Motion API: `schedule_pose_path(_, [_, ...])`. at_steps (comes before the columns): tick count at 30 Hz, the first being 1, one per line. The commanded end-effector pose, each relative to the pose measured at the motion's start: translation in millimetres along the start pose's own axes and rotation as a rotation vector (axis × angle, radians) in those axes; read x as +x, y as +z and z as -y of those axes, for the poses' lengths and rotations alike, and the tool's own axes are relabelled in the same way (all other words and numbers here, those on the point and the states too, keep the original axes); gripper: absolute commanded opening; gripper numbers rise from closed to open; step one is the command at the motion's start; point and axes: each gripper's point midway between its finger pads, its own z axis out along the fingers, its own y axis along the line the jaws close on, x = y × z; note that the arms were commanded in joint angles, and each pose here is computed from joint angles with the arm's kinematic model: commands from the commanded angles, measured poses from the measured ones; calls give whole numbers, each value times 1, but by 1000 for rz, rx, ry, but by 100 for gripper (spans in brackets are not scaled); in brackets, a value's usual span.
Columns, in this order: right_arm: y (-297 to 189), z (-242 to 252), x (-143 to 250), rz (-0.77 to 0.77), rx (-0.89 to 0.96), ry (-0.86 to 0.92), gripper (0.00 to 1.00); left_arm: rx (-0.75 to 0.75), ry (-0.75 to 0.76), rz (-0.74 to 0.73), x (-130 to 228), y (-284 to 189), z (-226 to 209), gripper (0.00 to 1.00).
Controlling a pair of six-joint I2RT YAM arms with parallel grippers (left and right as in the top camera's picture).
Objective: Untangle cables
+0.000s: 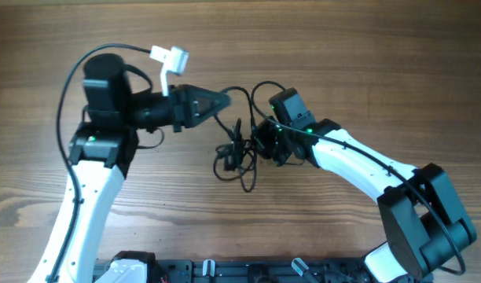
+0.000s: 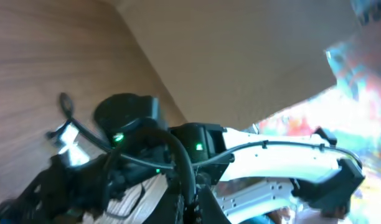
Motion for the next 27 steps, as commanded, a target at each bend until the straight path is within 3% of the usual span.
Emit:
schedule_pose_path(1, [-4, 15, -33, 98, 49, -122, 20, -76, -52, 66, -10, -18, -5, 4])
schedule_pose_path(5, [-13, 15, -47, 59, 9, -226, 29, -297, -197, 138, -7, -29, -50, 4])
schedule_pose_path(11, [-34, 3, -54, -57, -157, -410, 51, -571, -310, 178, 8, -49, -100, 4])
schedule_pose_path(18, [-62, -5, -67, -121, -328, -435, 62, -584, -223, 127, 11, -45, -109, 4])
schedule_pose_path(27, [-70, -2, -80, -90, -353, -462, 75, -584, -204, -49, 44, 1, -121, 4])
